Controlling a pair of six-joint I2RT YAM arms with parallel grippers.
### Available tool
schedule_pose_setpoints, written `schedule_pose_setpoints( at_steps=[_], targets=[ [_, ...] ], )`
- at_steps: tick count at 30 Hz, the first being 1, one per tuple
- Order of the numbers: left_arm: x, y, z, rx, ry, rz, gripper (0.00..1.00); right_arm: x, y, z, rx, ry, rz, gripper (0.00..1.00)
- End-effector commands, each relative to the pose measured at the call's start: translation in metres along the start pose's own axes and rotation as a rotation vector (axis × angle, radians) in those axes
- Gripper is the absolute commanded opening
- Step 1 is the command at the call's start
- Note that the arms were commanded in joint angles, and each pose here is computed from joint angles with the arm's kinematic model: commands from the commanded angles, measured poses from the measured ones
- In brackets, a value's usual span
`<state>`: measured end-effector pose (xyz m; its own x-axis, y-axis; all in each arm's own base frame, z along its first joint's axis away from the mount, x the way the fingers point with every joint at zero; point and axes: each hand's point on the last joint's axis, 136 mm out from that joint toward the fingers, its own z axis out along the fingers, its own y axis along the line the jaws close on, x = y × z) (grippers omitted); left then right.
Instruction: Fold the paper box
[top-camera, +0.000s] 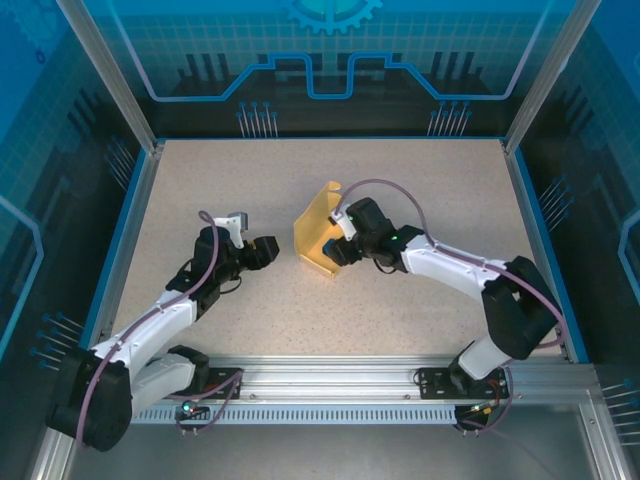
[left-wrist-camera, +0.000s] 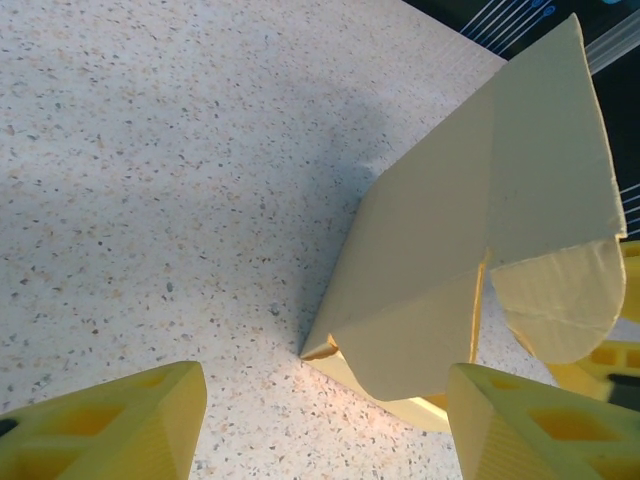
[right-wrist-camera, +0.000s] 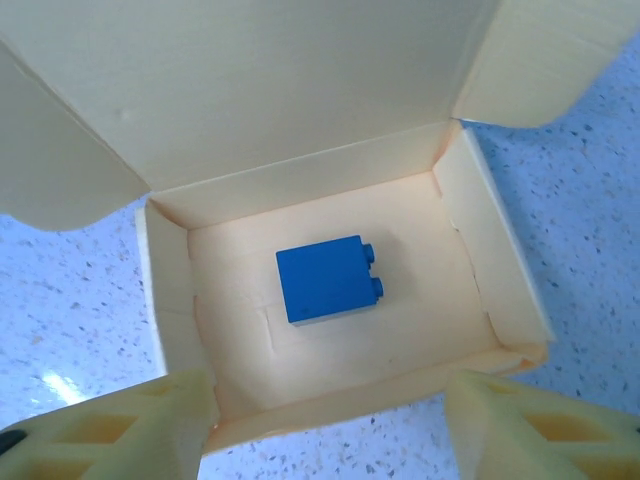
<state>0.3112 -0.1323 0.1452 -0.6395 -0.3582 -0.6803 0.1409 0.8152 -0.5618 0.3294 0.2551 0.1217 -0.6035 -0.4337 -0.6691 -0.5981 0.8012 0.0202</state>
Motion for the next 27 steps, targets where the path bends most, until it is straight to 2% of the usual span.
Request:
schedule_pose_setpoints(
  at_steps=[1,4,7,10,15,27],
  targets=[
    [-0.023,-0.036,-0.005,0.105,-0.030,0.024,0.66,-0.003,-0.024,-0.014,-0.043,-0.042,0.165,0.66],
    [-0.024,-0.048,-0.008,0.118,-0.035,0.044,0.66,-0.021,-0.042,-0.021,-0.114,-0.093,0.233,0.68],
    [-0.024,-0.054,-0.010,0.113,-0.045,0.061,0.66,-0.037,-0.053,-0.019,-0.104,-0.119,0.204,0.71],
    [-0.025,-0.056,-0.011,0.099,-0.035,0.074,0.66,-0.034,-0.072,-0.003,-0.056,-0.054,0.260,0.72],
    [-0.028,-0.052,-0.016,0.067,-0.055,0.093,0.66,-0.017,-0.086,0.028,-0.102,0.031,0.378,0.72],
    [-0.025,-0.038,-0.014,0.007,-0.064,0.140,0.67,-0.004,-0.075,0.075,-0.227,0.122,0.411,0.71]
  ],
)
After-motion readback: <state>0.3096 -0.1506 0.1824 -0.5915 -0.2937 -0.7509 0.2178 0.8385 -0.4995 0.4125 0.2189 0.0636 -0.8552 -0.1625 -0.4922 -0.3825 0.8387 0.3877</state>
